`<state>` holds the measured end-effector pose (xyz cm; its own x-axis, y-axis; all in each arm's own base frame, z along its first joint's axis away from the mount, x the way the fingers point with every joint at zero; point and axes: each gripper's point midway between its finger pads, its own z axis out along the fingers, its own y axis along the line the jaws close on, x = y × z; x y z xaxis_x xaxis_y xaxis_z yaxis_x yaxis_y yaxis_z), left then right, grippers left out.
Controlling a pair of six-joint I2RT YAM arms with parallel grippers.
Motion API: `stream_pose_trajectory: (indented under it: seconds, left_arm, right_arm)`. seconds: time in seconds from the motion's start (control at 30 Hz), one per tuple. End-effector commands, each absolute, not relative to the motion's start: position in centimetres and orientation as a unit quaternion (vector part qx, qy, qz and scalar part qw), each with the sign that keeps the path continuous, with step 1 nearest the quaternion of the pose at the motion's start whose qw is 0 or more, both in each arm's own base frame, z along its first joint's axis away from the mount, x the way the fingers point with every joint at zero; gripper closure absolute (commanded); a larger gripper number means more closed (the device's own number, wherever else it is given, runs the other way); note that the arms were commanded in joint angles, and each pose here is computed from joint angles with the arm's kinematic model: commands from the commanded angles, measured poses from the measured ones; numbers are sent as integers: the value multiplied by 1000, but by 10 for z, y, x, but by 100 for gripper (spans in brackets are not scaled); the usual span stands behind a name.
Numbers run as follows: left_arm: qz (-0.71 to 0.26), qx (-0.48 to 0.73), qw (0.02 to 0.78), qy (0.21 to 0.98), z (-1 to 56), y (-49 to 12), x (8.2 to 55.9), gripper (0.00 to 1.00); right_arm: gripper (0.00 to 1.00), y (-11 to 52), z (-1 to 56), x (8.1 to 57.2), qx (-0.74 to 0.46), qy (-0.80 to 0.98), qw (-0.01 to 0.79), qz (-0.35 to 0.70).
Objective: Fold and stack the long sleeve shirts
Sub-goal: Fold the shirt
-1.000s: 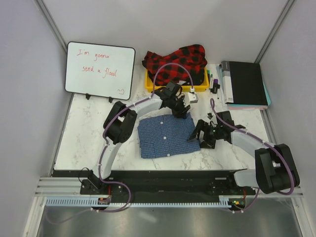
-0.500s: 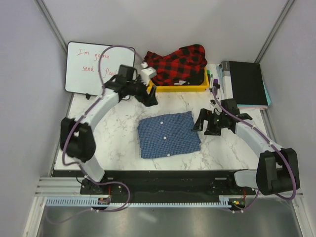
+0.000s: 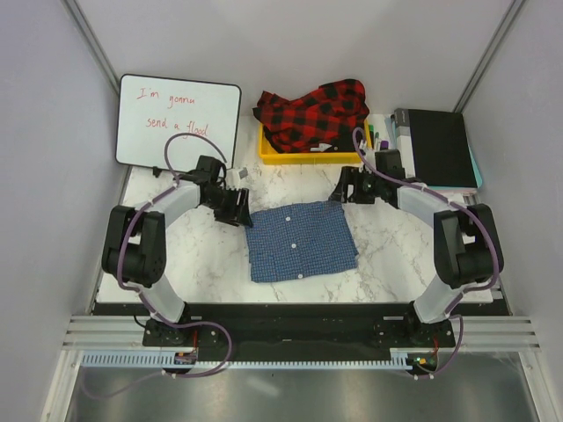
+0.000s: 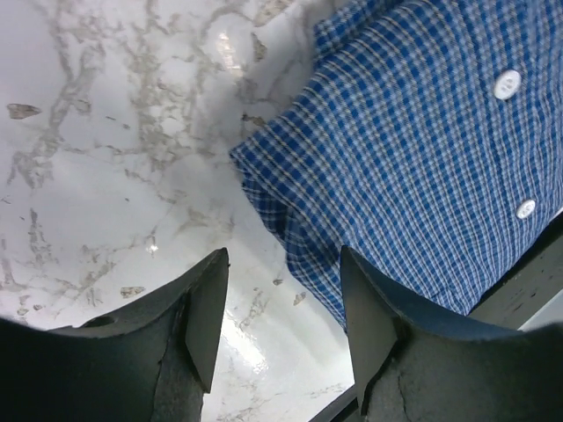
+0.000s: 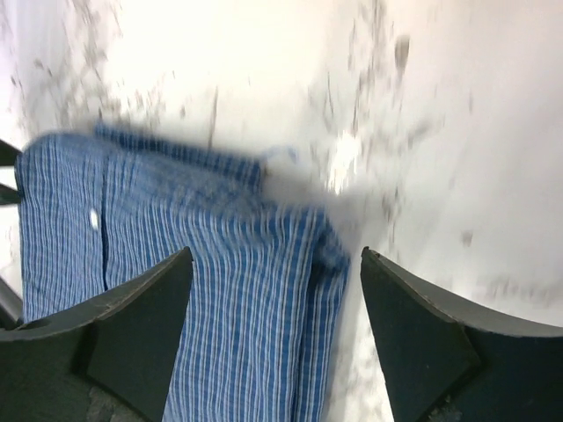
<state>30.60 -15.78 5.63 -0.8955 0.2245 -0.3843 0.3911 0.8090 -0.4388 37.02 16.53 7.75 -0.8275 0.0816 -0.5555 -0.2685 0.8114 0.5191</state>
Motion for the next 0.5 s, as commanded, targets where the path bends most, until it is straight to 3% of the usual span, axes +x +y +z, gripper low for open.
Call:
stream_pose_trajectory:
  seconds: [0.0,0.13,0.2,0.23,0.27,0.3,0.37,0.47]
  left_arm:
    - [-298,131,165,931,66,-171,324,41]
    - [-321,135,170,922,65,-179,332,67]
    - [-346,139,172,912,71,-187,333,83]
    - [-352,140,176,909,74,-188,333,87]
    - [-354,140,185,906,75,-189,336,93]
    - [-347,139,202,905,82,-187,339,98]
    - [-326,138,235,905,85,-182,345,98]
    - [-257,116,271,921,79,-163,356,98]
  right_arm:
    - [19,179,99,419,-71,877,357,312]
    - [32,184,86,426,-52,881,344,321]
    - [49,183,77,425,-49,886,336,316]
    - [56,181,72,424,-46,889,331,312]
    - [72,180,70,423,-44,892,328,309]
    - [79,179,64,425,-47,894,325,303]
    - [100,173,57,425,-41,903,315,291]
    - [100,165,50,436,-37,908,320,269]
